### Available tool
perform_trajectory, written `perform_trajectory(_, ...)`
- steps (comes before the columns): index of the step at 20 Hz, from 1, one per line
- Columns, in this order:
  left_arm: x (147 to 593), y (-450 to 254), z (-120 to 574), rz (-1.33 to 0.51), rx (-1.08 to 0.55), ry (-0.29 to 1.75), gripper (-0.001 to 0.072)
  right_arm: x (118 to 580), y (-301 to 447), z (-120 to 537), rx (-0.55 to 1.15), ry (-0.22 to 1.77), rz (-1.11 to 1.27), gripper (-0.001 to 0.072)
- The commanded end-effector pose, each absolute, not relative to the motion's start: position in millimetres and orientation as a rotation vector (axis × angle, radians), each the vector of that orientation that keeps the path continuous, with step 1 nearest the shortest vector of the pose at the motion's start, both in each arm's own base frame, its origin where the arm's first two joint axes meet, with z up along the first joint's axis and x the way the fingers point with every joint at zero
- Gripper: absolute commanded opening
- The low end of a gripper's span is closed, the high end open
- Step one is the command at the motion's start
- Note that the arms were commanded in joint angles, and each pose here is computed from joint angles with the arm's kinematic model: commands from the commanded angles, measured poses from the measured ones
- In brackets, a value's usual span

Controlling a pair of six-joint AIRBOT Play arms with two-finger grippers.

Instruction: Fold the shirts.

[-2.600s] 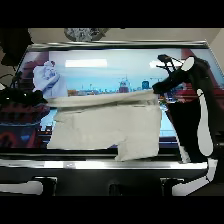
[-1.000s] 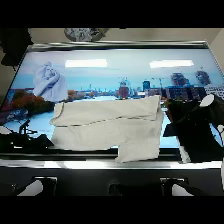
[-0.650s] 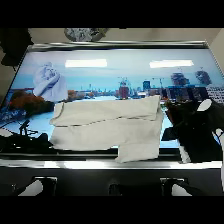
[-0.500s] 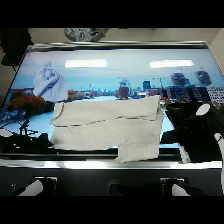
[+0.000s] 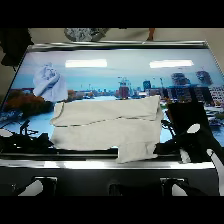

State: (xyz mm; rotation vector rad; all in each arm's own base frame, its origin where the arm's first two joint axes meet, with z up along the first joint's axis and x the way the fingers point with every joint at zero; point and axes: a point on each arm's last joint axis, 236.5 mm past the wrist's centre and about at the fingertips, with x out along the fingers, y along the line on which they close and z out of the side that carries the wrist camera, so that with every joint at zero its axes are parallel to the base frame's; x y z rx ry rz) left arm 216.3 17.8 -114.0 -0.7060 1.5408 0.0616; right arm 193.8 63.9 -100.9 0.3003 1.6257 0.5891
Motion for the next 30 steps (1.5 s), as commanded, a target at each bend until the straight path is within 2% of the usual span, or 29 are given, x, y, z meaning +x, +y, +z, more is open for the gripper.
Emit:
perform_trajectory(1, 222, 25, -103, 0.049, -0.657, 1.527, 0.0031, 221, 62, -96, 0.263, 1.515, 0.583, 0.0044)
perform_trajectory(4, 277, 43, -29, 0.041, -0.585, 1.262, 0.0029, 288, 39, -22, 0.055, 1.283, 0.579, 0.0044)
perform_trajectory(6, 327, 54, 78, 0.047, -0.561, 0.925, 0.0029, 349, 20, 83, -0.118, 0.977, 0.489, 0.0043)
perform_trajectory(8, 349, 54, 226, 0.022, -0.505, 0.531, 0.0029, 382, 7, 235, -0.296, 0.588, 0.364, 0.0043)
perform_trajectory(9, 342, 50, 304, 0.01, -0.45, 0.335, 0.0029, 379, 3, 316, -0.372, 0.39, 0.283, 0.0043)
perform_trajectory(11, 294, 38, 451, 0.019, -0.304, -0.046, 0.0029, 329, -2, 466, -0.517, 0.028, 0.106, 0.0043)
perform_trajectory(12, 261, 28, 507, 0.029, -0.233, -0.198, 0.0029, 296, -1, 512, -0.563, -0.084, 0.041, 0.0043)
perform_trajectory(14, 211, 3, 562, 0.012, -0.167, -0.347, 0.0029, 242, 3, 559, -0.576, -0.196, -0.032, 0.0043)
perform_trajectory(16, 181, -14, 581, -0.011, -0.175, -0.409, 0.0029, 209, 5, 570, -0.587, -0.221, -0.068, 0.0043)
perform_trajectory(19, 171, -19, 586, -0.018, -0.191, -0.435, 0.0029, 184, 2, 570, -0.572, -0.218, -0.108, 0.0043)
perform_trajectory(22, 177, -15, 584, -0.016, -0.2, -0.424, 0.0029, 189, -1, 565, -0.568, -0.188, -0.109, 0.0043)
perform_trajectory(24, 198, -6, 569, -0.007, -0.209, -0.352, 0.0029, 213, -6, 544, -0.546, -0.098, -0.079, 0.0043)
perform_trajectory(26, 241, 10, 523, 0.01, -0.226, -0.147, 0.0029, 260, -12, 492, -0.504, 0.11, 0.002, 0.0043)
perform_trajectory(30, 347, 45, 355, -0.047, -0.303, 0.456, 0.0029, 365, 4, 300, -0.316, 0.762, 0.398, 0.0042)
